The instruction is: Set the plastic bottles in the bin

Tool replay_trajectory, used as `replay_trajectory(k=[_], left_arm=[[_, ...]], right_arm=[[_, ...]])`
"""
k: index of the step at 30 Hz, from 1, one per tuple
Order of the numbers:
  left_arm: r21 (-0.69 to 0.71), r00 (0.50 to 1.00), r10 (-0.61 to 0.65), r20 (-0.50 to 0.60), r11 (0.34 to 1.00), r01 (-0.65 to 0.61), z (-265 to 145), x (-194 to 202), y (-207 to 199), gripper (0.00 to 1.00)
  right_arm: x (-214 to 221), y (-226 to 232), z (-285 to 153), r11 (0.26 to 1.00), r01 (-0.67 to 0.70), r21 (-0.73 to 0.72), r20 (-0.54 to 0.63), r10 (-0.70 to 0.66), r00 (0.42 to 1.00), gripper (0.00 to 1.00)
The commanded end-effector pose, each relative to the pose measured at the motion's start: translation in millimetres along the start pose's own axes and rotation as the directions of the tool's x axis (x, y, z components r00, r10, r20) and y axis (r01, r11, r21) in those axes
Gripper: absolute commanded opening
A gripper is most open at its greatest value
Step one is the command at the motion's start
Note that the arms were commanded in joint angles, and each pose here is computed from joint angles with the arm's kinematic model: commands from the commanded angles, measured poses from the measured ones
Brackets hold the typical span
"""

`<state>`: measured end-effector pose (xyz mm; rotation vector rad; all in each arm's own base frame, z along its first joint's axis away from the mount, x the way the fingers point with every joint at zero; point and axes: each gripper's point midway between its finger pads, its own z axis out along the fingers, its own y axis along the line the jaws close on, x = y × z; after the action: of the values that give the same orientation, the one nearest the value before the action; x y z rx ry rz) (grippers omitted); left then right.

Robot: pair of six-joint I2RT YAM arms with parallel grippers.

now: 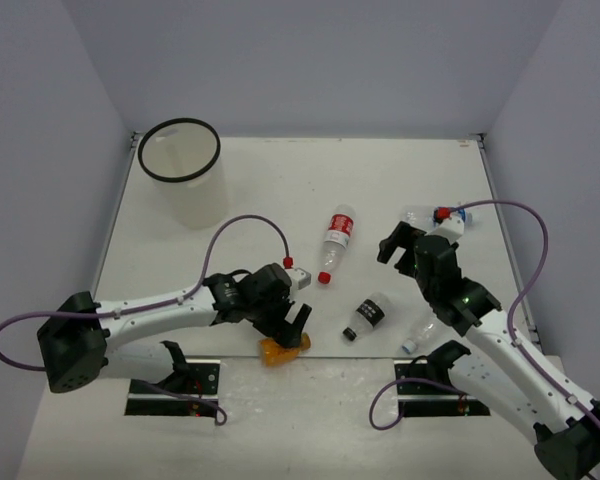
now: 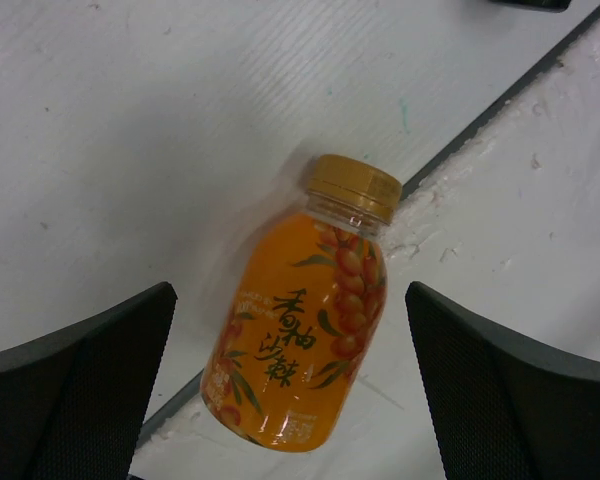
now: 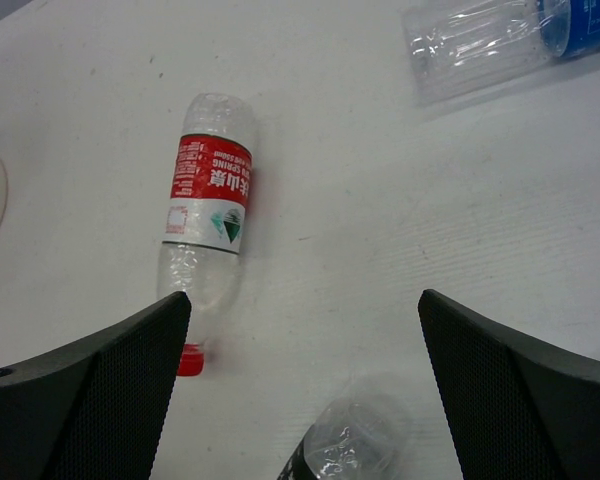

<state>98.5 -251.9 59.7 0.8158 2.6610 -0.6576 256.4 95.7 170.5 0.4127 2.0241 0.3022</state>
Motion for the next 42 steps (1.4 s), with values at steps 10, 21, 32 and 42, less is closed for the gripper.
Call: replay_trajectory(k=[10, 21, 32, 42], left_arm=[[0.005, 0.965, 0.133, -0.226, 0.991, -0.135, 10, 41, -12, 1.0], [-0.184, 0.994, 0.071, 0.081, 0.981, -0.055, -28, -46, -15, 0.43], [-0.12, 0.476, -0.038, 0.878, 0.948, 0.296, -191, -260, -4, 0.35], [-0.199, 0.077, 0.213, 0.974, 0.641, 0.741, -362, -297, 133, 0.45]], right_arm=[[-22, 9, -10, 0.998, -0.032, -0.055, 0.081, 0.036, 0.996, 0.99], [-21, 6, -14, 0.997, -0.043, -0.066, 0.095, 0.049, 0.994, 0.99], [-18, 14, -18, 0.993, -0.039, -0.113, 0.072, 0.048, 0.996, 0.99], [-17, 20, -16, 0.989, -0.028, -0.144, 0.065, 0.038, 0.997, 0.99]])
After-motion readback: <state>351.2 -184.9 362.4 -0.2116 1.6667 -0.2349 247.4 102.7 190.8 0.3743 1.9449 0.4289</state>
